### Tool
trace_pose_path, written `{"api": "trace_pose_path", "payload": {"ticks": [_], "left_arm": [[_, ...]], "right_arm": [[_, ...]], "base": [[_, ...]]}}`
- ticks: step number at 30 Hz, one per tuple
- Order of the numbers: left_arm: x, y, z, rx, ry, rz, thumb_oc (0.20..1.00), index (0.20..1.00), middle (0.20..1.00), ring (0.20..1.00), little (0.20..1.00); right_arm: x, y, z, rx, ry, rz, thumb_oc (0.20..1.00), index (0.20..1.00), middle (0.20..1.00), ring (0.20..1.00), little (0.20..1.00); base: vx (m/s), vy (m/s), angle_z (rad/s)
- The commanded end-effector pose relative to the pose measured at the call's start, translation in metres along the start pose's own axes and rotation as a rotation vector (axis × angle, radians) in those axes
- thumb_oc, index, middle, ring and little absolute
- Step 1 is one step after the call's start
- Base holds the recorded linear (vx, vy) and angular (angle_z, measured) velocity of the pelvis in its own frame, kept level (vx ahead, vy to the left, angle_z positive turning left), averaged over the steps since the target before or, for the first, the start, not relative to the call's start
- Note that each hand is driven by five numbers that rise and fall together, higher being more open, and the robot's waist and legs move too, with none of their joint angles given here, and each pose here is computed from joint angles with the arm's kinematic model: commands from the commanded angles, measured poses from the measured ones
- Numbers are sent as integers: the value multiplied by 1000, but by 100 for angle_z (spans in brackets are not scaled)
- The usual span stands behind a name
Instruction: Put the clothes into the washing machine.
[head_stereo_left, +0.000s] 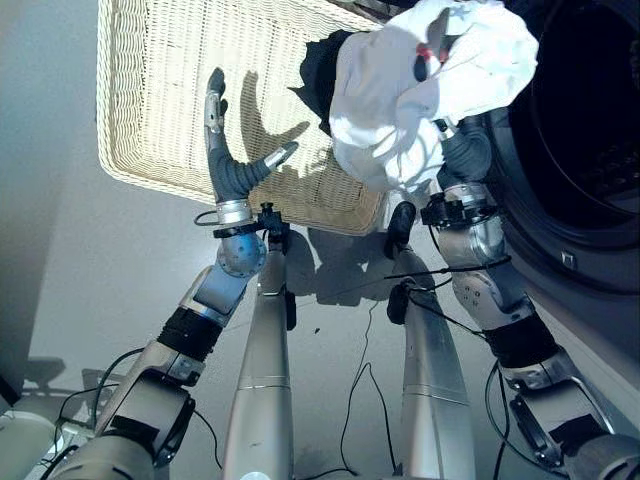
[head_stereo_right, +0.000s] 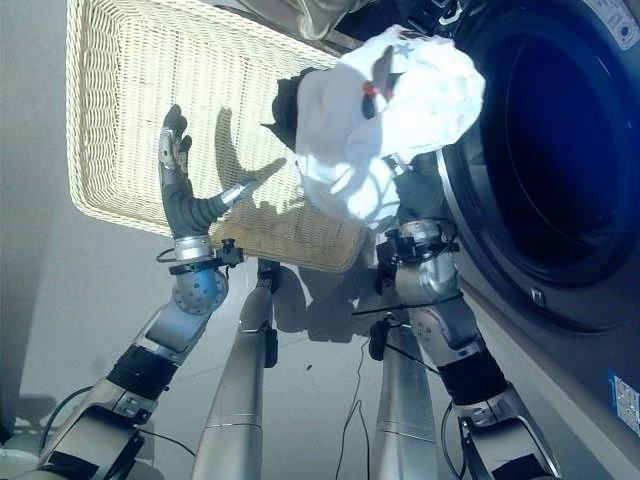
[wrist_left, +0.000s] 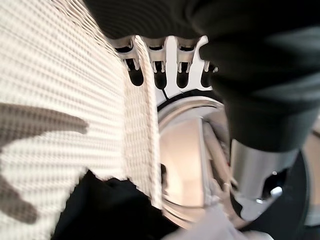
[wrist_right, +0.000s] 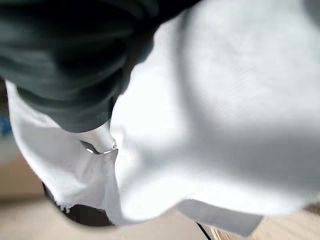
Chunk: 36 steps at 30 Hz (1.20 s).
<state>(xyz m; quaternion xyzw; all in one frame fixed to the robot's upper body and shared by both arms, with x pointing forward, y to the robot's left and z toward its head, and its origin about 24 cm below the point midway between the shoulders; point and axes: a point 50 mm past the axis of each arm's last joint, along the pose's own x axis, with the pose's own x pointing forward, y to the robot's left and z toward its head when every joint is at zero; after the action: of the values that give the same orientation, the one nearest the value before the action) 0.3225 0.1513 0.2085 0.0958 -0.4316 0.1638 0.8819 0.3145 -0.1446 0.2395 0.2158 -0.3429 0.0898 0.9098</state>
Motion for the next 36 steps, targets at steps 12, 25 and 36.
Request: {"api": "trace_pose_path", "payload": {"ticks": [12,25,36], "left_arm": [[33,19,-41,167,115,46,1000,1000,1000,1000,1000],[1,76,-75,311,256,72,1000,1000,1000,1000,1000],[19,78,-75,316,268,32,1000,1000,1000,1000,1000]], "right_arm": [[32,-140,19,385,-8,-678,200,200,200,200,200],[24,-190,216,43,-734,-1208,200,200,200,200,200],[21,-225,171,-209,-221,-1206,1000,1000,1000,1000,1000]], "base": [[0,0,0],[-5,-10,-4],[3,-11,1]]}}
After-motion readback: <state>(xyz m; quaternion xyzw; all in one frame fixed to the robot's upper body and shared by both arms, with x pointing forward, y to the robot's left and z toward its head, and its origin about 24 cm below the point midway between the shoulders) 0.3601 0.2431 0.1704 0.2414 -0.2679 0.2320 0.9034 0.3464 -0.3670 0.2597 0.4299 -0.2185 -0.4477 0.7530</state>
